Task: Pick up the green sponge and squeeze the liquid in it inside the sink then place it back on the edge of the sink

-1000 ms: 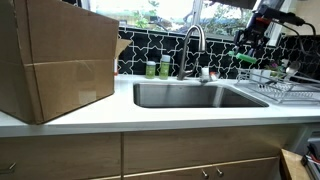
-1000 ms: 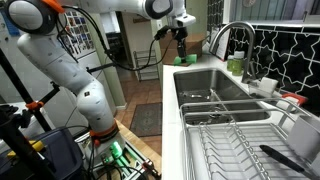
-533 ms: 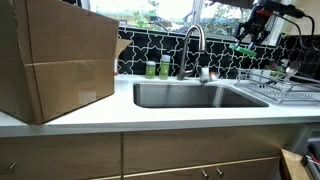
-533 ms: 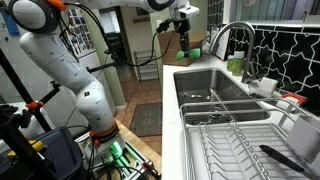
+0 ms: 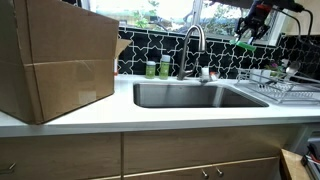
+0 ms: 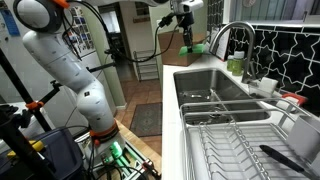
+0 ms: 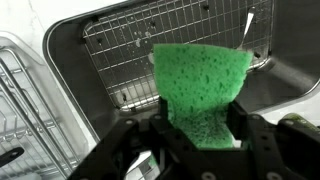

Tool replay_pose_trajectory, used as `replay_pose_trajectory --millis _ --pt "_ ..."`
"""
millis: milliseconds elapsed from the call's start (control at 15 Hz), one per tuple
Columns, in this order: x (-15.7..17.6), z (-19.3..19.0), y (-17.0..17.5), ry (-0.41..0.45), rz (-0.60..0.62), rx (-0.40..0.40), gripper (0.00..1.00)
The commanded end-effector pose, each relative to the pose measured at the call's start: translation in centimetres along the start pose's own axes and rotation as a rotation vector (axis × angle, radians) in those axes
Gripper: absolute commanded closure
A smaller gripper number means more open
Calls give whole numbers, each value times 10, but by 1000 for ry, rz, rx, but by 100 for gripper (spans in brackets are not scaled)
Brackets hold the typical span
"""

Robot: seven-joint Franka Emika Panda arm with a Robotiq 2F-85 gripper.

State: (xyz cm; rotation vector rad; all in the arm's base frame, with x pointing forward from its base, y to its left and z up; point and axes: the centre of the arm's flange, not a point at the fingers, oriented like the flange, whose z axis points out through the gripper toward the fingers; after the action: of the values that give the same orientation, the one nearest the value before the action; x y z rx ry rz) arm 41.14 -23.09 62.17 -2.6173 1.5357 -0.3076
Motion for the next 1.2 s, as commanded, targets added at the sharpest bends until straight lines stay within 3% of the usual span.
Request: replay_pose_trajectory --millis 0,733,800,867,1000,1133 --pt "12 -9 1 -14 24 -14 43" --pt "23 -19 0 -4 32 -8 43" --pt "23 -19 0 -7 30 -5 47" --pt "23 -19 1 -8 32 -2 69" --pt "24 -20 2 -10 33 1 73" --pt "24 -21 3 -10 34 4 86"
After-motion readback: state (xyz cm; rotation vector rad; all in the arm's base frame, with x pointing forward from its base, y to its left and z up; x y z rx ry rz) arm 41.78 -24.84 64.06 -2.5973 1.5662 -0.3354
